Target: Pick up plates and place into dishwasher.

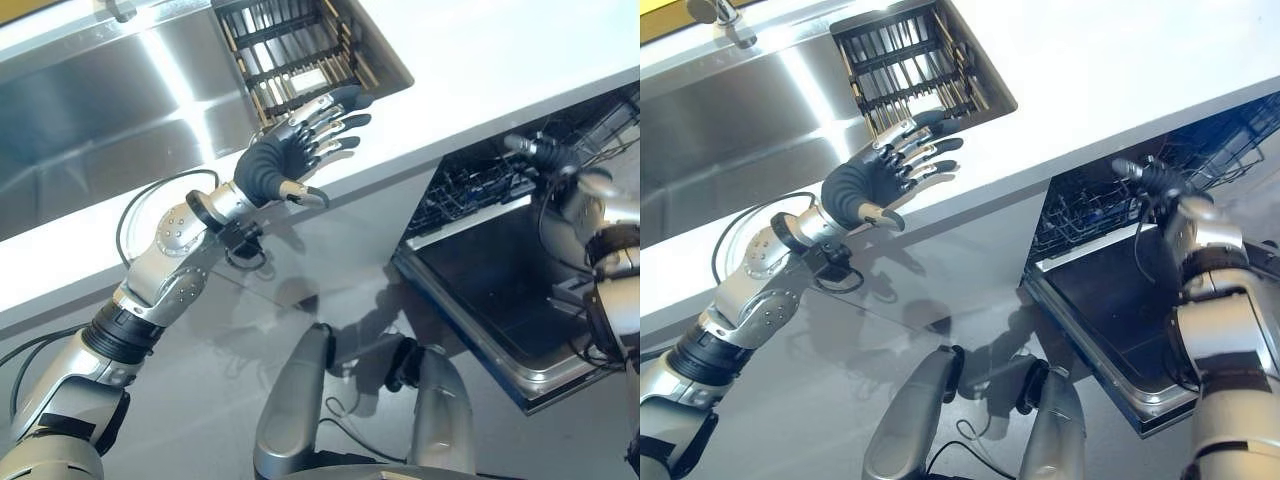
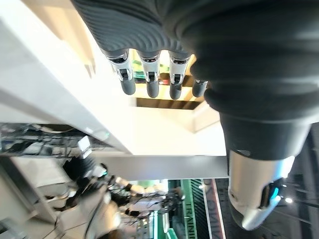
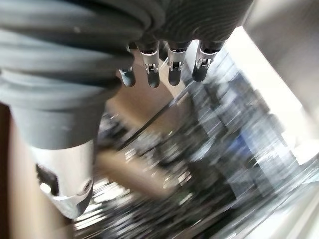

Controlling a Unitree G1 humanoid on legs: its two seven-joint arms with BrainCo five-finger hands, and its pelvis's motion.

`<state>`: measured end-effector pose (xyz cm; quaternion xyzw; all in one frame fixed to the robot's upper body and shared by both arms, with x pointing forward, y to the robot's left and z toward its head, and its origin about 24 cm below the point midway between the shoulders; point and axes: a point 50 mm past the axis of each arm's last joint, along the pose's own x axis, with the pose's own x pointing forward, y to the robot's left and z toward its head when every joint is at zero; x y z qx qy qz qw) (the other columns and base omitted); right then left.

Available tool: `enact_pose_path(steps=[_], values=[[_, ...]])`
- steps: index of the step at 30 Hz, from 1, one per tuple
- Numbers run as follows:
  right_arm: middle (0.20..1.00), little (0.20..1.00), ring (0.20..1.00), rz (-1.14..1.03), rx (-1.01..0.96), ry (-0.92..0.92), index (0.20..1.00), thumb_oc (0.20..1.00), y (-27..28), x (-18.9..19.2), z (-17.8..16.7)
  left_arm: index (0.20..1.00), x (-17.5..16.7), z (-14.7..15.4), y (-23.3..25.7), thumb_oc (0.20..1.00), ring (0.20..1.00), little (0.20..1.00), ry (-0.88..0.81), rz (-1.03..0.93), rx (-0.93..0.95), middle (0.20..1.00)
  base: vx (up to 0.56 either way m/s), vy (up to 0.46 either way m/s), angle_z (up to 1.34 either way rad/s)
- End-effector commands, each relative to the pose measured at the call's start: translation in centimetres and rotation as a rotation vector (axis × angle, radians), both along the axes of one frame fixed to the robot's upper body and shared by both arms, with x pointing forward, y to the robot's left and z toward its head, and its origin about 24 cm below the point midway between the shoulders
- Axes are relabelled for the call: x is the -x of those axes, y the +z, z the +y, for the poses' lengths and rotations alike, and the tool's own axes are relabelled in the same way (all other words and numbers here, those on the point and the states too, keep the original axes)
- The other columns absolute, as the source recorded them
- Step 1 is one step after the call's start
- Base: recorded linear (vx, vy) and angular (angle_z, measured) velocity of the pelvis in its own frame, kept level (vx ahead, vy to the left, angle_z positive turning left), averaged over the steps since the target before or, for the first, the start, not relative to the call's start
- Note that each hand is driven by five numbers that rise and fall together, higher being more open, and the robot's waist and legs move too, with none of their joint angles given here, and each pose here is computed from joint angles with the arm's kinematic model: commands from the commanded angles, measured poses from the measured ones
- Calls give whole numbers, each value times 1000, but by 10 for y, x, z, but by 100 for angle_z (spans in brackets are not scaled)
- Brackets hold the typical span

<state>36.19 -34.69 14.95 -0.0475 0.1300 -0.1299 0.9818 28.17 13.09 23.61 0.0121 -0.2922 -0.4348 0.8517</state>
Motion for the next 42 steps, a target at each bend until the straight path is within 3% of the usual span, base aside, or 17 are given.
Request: enact_pose_path(steps=[1,6,10,13,20,26,30,34,36,42], values=[[1000,1000,1000,-36,103,-100,1000,1000,-9,30,-34,1000,10,12,-18,1000,1000,1000,82,-22,59,1000,-58,127,-25],[1000,1000,1000,-142,89,-420,1000,1000,-44,85,-68,1000,18,12,-31,1000,1000,1000,112,-23,92,1000,-28,125,-19],[1000,1000,1000,-260,106,-737,1000,1000,-58,115,-76,1000,19,6,-43,1000,1000,1000,116,-8,102,1000,-7,102,-15],[1000,1000,1000,-295,-69,-899,1000,1000,-74,128,-80,1000,21,-1,-49,1000,1000,1000,87,6,111,1000,20,85,-16],[1000,1000,1000,-130,-478,-932,1000,1000,-140,136,-61,1000,19,-18,-46,1000,1000,1000,29,28,123,1000,39,35,-16],[1000,1000,1000,-28,-836,-643,1000,1000,-177,114,-11,1000,16,-27,-36,1000,1000,1000,-1,32,120,1000,-14,-11,-6],[1000,1000,1000,-16,-925,-468,1000,1000,-177,91,16,1000,16,-31,-34,1000,1000,1000,-26,45,120,1000,-21,-32,6],[1000,1000,1000,-180,-1042,-104,1000,1000,-141,49,45,1000,17,-30,-34,1000,1000,1000,-51,47,120,1000,-27,-24,7],[1000,1000,1000,-288,-1051,118,1000,1000,-114,30,61,1000,18,-25,-36,1000,1000,1000,-56,47,121,1000,-9,-19,-11],[1000,1000,1000,-517,-1012,551,1000,1000,-43,-3,115,1000,17,-10,-42,1000,1000,1000,-41,33,66,1000,14,-45,-25]])
